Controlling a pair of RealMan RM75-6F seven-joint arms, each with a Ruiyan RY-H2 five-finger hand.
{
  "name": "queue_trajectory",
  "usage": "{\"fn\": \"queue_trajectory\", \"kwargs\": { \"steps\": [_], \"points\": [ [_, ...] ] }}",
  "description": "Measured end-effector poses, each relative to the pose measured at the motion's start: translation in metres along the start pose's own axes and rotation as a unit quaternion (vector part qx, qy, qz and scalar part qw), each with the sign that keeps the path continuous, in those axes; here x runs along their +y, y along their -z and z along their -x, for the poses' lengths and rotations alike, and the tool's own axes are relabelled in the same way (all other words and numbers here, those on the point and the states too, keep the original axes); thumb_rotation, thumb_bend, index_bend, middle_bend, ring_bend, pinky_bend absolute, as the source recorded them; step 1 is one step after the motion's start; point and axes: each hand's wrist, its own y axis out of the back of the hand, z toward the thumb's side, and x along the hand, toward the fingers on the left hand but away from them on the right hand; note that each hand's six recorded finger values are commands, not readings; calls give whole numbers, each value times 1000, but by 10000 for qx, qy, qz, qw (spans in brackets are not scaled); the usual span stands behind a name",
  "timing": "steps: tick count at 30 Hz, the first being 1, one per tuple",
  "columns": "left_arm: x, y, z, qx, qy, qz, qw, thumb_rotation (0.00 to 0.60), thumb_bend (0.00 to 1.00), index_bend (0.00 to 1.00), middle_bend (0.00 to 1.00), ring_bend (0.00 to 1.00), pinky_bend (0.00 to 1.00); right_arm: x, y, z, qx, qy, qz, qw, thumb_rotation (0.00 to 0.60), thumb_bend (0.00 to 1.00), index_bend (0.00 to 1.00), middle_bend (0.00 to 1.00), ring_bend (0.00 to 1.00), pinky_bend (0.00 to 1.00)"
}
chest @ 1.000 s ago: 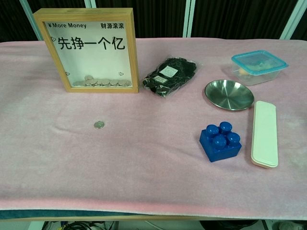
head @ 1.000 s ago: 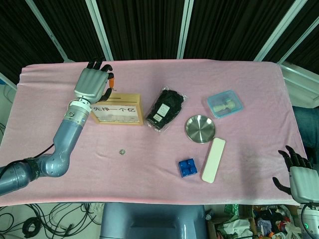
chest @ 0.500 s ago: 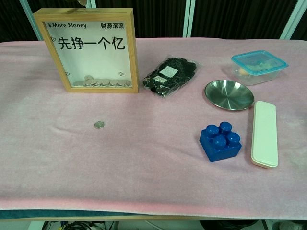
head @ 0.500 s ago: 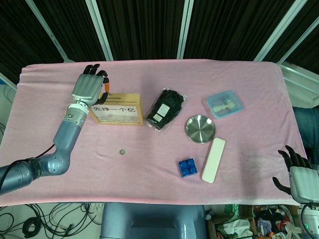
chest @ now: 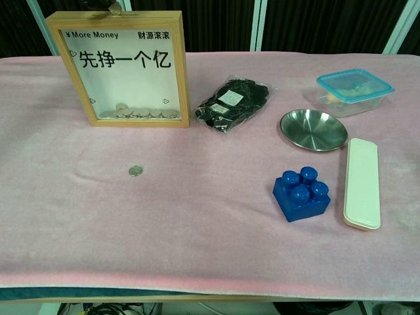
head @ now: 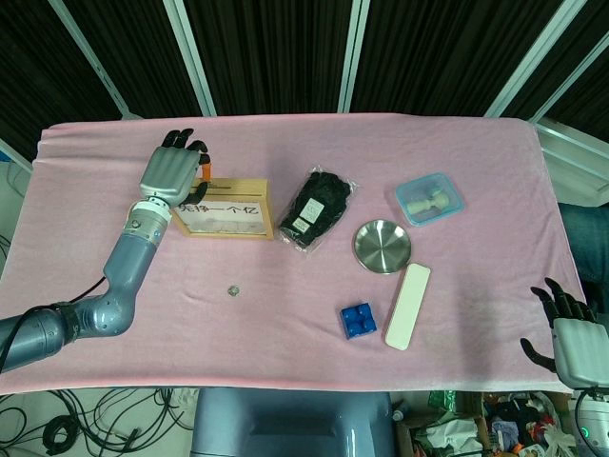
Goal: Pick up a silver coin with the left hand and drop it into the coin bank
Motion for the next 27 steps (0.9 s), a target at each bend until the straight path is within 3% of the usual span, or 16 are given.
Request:
{"fn": "queue_trajectory", "kwargs": {
  "steps": [12,21,27],
  "points": [
    [-7,-4,-4,-37,36,-13,10000,600,428,618,227,6,65,0,1,0,-32,-22,37,10000,600,166,188,59,159,201],
    [-3,-8,-1,-146,0,51,9999,600,427,306,204,6,63,0,1,1,-35,-27,41,10000,600,167,188,59,159,201],
    [2,-9,1,-217,-63,109,9997,600,427,256,207,6,63,0,2,1,-63,-36,52,10000,600,167,188,59,159,201]
  ]
}}
